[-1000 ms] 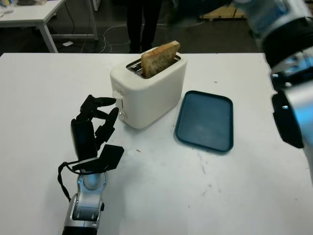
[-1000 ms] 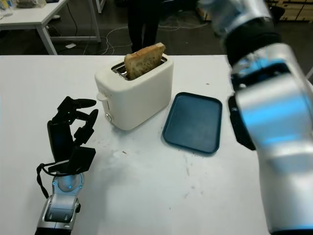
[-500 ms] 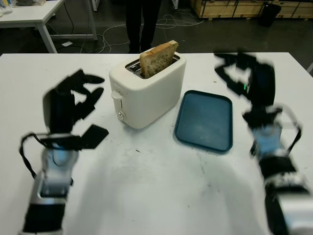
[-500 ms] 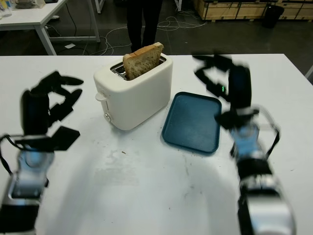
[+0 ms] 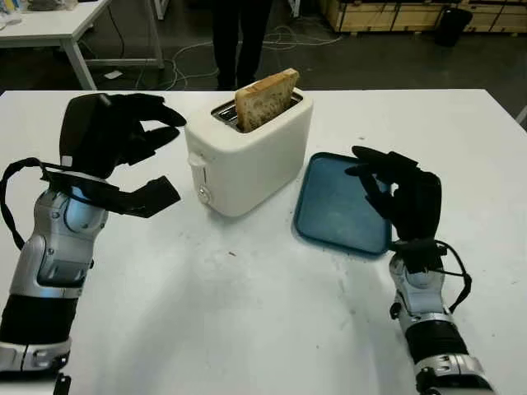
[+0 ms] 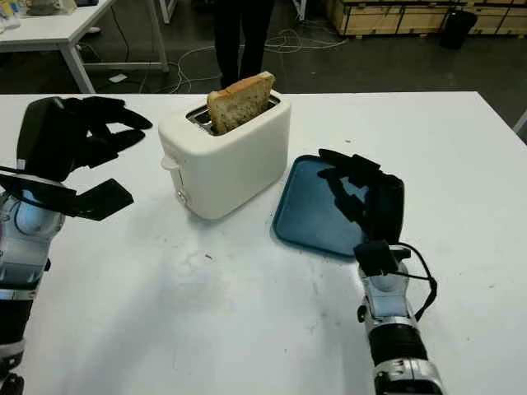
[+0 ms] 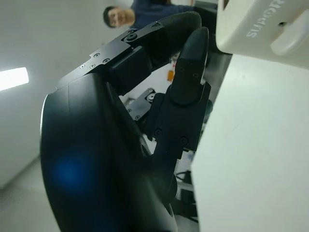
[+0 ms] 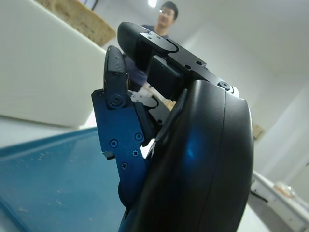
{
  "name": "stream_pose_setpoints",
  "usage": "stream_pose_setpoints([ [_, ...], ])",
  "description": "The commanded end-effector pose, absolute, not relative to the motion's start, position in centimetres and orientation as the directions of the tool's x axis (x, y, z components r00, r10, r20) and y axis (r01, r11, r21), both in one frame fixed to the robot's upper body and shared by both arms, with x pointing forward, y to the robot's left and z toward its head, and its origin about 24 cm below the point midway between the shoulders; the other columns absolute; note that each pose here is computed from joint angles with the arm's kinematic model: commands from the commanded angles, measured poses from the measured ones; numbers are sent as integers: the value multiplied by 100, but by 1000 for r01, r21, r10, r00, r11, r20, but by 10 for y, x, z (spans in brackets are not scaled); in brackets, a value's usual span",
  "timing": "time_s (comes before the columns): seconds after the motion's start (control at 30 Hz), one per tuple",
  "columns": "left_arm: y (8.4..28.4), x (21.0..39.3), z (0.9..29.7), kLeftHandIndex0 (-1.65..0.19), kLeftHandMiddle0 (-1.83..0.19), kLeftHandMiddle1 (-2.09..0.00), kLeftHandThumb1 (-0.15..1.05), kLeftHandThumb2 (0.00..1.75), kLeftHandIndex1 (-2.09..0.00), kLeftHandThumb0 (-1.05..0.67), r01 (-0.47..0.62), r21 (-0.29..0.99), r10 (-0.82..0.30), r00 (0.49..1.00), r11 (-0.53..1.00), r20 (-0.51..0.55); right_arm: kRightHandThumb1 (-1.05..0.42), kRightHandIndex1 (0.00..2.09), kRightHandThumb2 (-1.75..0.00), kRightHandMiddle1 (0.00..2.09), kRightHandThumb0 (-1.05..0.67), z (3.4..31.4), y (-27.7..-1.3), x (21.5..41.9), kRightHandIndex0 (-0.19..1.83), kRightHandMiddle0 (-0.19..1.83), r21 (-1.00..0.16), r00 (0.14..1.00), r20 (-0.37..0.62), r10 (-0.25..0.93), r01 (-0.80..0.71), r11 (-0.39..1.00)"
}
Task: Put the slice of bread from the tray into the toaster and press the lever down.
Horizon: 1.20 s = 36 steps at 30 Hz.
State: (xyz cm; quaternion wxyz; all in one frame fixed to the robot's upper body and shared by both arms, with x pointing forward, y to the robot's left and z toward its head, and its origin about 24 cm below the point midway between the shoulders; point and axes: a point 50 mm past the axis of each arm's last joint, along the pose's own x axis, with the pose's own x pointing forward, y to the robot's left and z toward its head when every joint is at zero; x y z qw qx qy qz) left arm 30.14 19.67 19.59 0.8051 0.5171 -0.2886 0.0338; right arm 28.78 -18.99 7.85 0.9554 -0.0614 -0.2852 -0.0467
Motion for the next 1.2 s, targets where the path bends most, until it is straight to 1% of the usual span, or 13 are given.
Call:
stream_pose_setpoints([
  [0.0, 194, 304, 196, -128, -121, -104, 85, 0, -26, -35, -334, 843, -268, 842, 422, 468, -92, 161, -34, 93, -39, 82, -190, 286, 64, 74, -51, 828, 556, -76, 126, 991],
  [0.07, 192, 304, 195, -130, -116, -114, 86, 0, -22, -34, -314, 860, -284, 850, 402, 443, -92, 172, -36, 113, -41, 84, -188, 285, 63, 66, -28, 819, 568, -81, 117, 993],
  [0.13, 191, 305, 194, -131, -114, -118, 86, 0, -21, -33, -301, 871, -293, 856, 390, 427, -92, 174, -37, 119, -41, 86, -188, 284, 64, 64, -4, 815, 572, -91, 114, 994],
  [0.23, 189, 307, 192, -131, -111, -124, 87, 0, -19, -35, -289, 881, -297, 863, 375, 410, -92, 174, -37, 137, -42, 88, -188, 282, 67, 58, 0, 810, 578, -97, 119, 993],
  [0.27, 189, 307, 192, -131, -110, -126, 87, 0, -19, -35, -284, 884, -299, 865, 371, 403, -92, 175, -37, 137, -42, 88, -188, 282, 67, 57, 1, 809, 580, -96, 117, 993],
  [0.33, 188, 309, 191, -130, -108, -129, 87, 0, -18, -34, -277, 890, -300, 869, 364, 393, -92, 175, -38, 130, -44, 89, -188, 281, 66, 60, 3, 807, 583, -94, 113, 994],
  [0.4, 187, 310, 190, -130, -106, -134, 87, 0, -16, -34, -268, 902, -298, 878, 340, 373, -92, 175, -38, 128, -46, 90, -188, 280, 67, 63, -1, 801, 592, -90, 112, 994],
  [0.5, 187, 313, 189, -128, -104, -139, 89, 1, -15, -33, -240, 920, -290, 898, 309, 332, -92, 175, -39, 130, -47, 92, -189, 280, 66, 62, -5, 796, 599, -88, 113, 994],
  [0.63, 187, 316, 189, -127, -102, -139, 90, 1, -14, -31, -205, 933, -280, 915, 294, 290, -92, 175, -38, 133, -45, 93, -191, 280, 66, 61, -10, 790, 607, -87, 117, 993],
  [0.83, 187, 320, 188, -131, -102, -137, 90, 1, -15, -30, -197, 943, -274, 923, 270, 271, -92, 175, -36, 136, -44, 94, -193, 279, 65, 60, -17, 786, 612, -88, 124, 992],
  [0.9, 187, 321, 187, -133, -102, -142, 89, 0, -17, -29, -192, 942, -274, 924, 274, 268, -92, 175, -36, 137, -43, 94, -194, 279, 65, 60, -21, 784, 614, -89, 129, 991],
  [1.17, 185, 327, 183, -134, -101, -147, 91, 1, -19, -27, -160, 947, -281, 929, 278, 239, -92, 175, -35, 141, -42, 95, -198, 278, 66, 57, -41, 781, 617, -94, 151, 988],
])
